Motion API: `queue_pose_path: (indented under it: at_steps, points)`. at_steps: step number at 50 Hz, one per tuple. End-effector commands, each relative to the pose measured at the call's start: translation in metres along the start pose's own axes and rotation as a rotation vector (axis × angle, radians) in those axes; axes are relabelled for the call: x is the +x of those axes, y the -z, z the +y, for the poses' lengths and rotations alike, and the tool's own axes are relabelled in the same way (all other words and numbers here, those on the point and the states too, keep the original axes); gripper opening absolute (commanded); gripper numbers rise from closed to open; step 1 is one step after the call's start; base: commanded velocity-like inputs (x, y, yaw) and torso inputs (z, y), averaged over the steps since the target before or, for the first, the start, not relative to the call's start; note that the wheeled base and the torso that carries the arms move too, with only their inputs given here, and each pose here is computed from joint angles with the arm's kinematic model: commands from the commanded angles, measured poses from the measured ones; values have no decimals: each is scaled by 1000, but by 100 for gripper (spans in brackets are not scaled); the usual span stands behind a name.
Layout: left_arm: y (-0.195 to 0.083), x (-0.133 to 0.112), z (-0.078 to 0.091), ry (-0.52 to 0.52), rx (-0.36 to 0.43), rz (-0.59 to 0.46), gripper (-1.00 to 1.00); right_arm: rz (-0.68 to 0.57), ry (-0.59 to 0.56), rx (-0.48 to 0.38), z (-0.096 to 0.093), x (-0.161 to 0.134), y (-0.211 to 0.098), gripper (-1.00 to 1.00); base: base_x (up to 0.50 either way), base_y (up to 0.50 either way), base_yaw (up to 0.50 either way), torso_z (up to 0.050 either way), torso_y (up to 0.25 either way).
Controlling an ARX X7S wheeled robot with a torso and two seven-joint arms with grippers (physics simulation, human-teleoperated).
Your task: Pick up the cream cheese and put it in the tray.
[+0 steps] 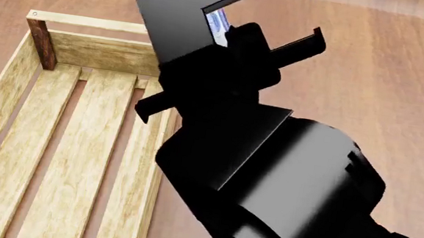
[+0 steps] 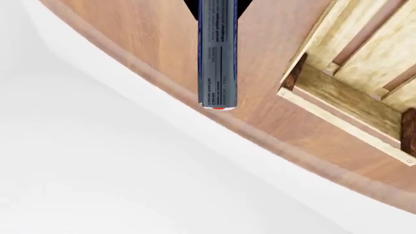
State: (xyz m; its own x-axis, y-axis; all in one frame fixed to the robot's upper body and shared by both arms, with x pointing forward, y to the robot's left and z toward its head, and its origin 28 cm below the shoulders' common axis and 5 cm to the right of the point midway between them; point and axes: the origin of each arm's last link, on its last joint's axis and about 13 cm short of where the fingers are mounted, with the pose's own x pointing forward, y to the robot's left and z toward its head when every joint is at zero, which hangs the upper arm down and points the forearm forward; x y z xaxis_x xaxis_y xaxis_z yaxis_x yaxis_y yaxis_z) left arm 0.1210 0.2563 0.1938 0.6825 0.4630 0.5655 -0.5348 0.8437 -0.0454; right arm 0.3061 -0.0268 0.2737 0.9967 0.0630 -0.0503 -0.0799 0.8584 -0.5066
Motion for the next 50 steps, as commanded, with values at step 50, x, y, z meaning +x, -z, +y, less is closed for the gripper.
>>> queue_pose_path:
  at_steps: [50]
  points:
    - [9,2,6,-34,-10,31,100,5,-731,-82,76,68,0,-100,0,0,0,0,1]
